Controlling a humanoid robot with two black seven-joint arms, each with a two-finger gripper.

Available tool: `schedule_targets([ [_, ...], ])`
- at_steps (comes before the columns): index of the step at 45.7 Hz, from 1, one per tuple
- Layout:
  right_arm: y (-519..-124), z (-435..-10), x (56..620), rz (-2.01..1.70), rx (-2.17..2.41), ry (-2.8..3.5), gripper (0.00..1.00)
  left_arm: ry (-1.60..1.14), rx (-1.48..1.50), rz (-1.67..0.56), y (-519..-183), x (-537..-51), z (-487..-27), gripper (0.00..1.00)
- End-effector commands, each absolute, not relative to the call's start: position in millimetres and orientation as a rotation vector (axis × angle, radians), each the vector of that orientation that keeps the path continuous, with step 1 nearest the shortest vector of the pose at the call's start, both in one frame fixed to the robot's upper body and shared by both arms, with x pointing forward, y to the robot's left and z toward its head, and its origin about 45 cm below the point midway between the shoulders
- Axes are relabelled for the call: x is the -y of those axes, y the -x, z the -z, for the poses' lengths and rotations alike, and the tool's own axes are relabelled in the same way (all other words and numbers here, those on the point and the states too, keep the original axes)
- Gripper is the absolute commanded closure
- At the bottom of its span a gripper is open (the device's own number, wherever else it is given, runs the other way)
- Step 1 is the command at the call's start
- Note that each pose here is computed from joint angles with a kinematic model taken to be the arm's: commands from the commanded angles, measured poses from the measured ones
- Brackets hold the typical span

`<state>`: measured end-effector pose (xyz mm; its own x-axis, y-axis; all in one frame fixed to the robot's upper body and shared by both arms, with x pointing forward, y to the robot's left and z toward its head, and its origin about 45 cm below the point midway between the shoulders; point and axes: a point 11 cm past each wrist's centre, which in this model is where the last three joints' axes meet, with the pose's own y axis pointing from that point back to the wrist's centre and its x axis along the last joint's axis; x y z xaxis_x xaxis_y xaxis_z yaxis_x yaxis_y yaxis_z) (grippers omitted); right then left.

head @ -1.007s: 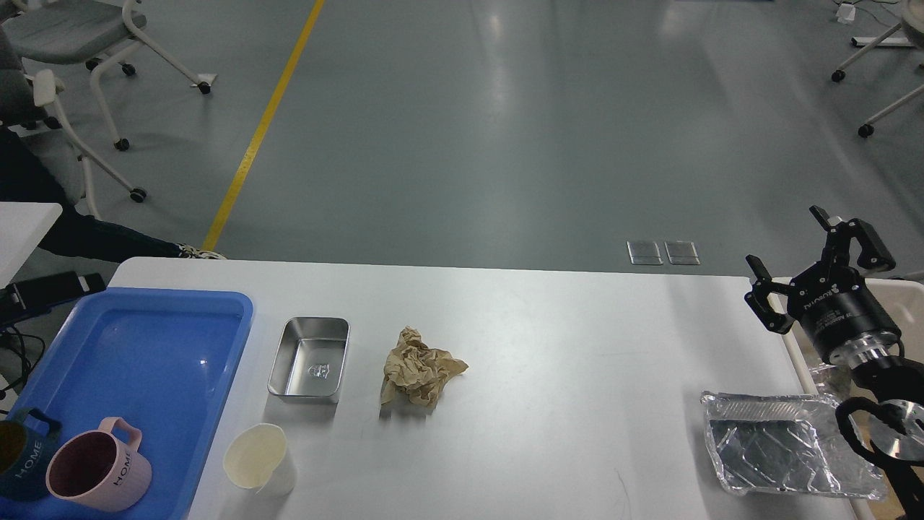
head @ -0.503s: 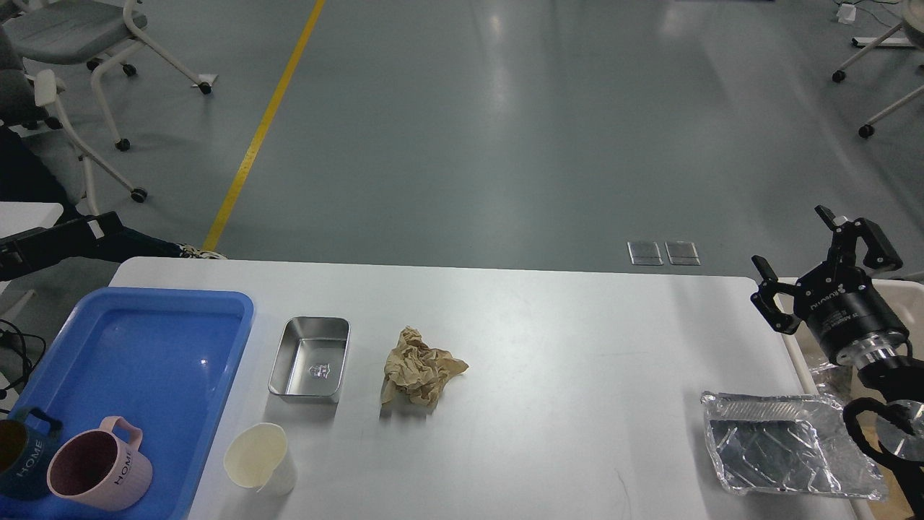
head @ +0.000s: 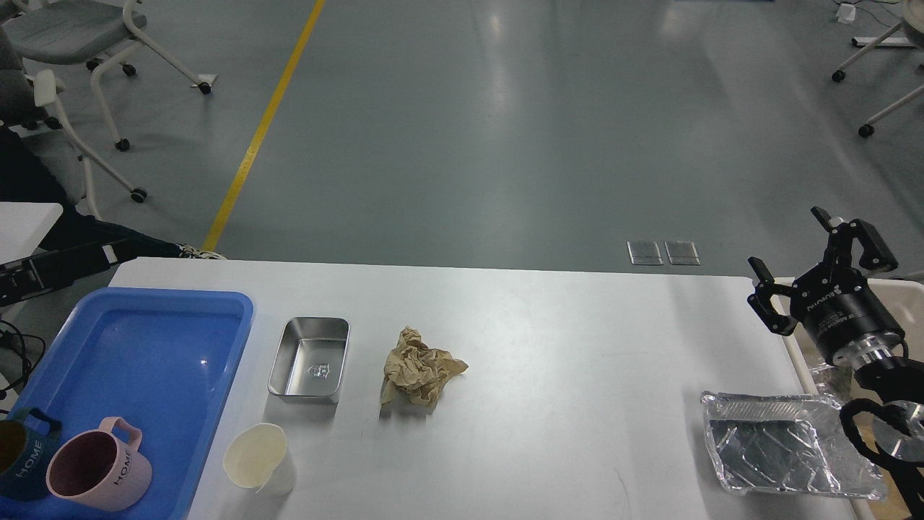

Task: Tidy desktop
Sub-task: 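Reach the left gripper to the small steel box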

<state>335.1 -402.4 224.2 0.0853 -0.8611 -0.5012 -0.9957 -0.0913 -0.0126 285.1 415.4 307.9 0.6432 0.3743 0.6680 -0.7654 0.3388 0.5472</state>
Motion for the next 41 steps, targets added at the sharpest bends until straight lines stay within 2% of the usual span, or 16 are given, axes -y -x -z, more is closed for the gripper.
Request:
schedule_targets([
  [1,-335,-224,402,-0.529,-1.839,2.029,0.0,-0.94,0.448,-0.778,-294,-410,-295,0.05],
  [20,-334,-224,403,-0.53,-1.842,2.034,0.0,-0.872,0.346,-0.791,-319,-389,-234,0.05],
  [31,-334,-222,403,-0.534,-1.844,2.035,0.0,-0.95,0.273,-0.759,-314,-391,-195,0.05],
  [41,-334,-222,403,-0.534,-1.844,2.035,0.0,-0.945,0.227,-0.748,-324,-374,-158,0.05],
])
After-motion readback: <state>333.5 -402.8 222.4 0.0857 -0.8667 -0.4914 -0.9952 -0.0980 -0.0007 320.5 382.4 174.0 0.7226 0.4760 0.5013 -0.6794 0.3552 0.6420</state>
